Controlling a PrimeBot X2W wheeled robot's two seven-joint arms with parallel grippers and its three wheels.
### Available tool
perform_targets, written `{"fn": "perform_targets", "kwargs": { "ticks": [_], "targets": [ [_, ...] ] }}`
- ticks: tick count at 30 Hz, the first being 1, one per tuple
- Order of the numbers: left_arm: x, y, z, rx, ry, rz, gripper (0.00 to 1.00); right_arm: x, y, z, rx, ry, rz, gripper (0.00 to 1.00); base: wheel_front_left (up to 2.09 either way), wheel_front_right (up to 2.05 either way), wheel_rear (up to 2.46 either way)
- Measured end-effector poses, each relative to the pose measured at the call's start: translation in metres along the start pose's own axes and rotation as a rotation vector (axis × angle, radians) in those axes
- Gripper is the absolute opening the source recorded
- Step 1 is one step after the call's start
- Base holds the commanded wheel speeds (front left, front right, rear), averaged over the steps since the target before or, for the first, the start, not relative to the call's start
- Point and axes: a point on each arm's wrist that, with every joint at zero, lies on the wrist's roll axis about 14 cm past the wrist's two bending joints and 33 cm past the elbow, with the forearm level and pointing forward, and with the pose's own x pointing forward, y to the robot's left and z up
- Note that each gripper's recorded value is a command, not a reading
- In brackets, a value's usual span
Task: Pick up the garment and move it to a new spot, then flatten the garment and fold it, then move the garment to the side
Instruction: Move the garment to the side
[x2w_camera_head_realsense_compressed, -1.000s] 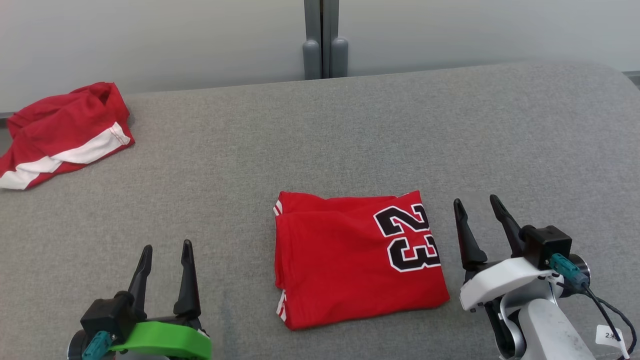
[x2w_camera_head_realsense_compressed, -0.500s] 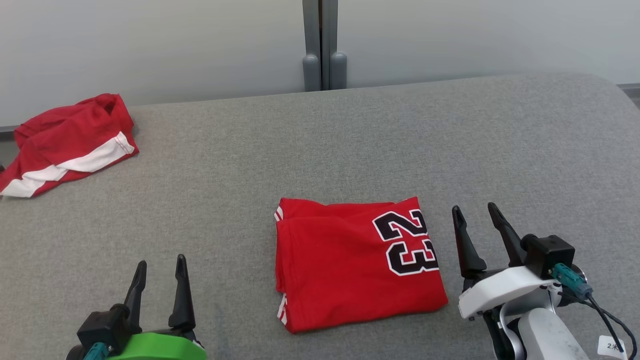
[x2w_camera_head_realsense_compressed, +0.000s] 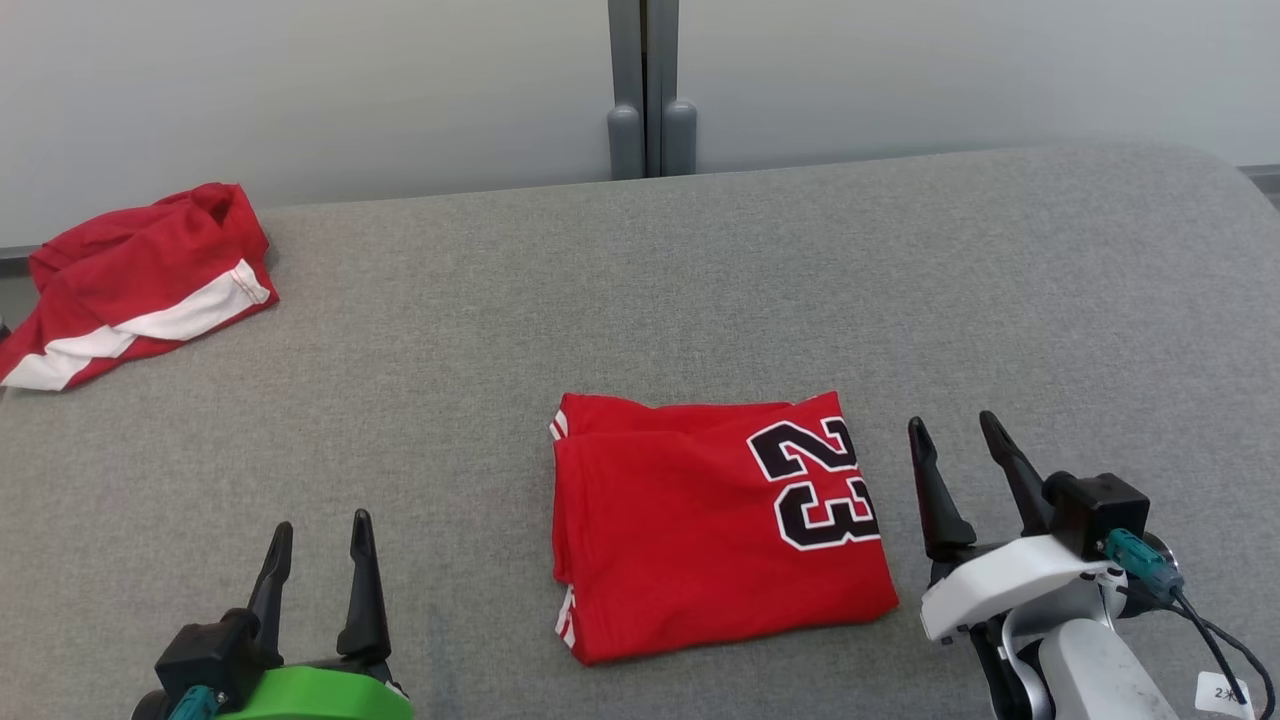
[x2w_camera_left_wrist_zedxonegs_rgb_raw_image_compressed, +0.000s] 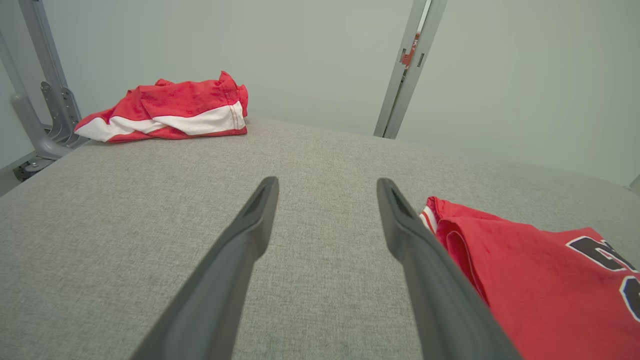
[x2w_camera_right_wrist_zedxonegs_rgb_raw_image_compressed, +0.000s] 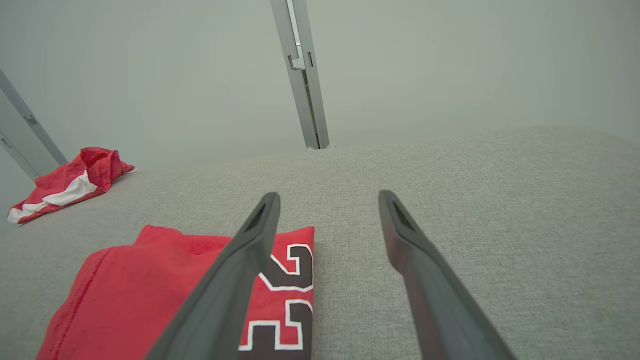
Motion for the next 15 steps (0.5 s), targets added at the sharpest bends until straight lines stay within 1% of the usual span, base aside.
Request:
{"fn": "perform_targets", "kwargs": {
  "ticks": [4, 9, 15],
  "targets": [
    [0.000, 0.001, -0.002, -0.002, 0.005, 0.003, 1.00, 0.003, -0.003, -0.012, -0.027, 0.065, -0.002, 1.00, 0.00, 0.00, 0.00],
    [0.002, 0.003, -0.001, -0.002, 0.002, 0.009, 1.00, 0.013, 0.001, -0.029, -0.049, 0.207, 0.017, 1.00, 0.00, 0.00, 0.00],
    [0.006, 0.006, 0.000, -0.004, -0.002, 0.020, 1.00, 0.019, -0.005, -0.053, -0.056, 0.402, 0.041, 1.00, 0.00, 0.00, 0.00]
  ]
}}
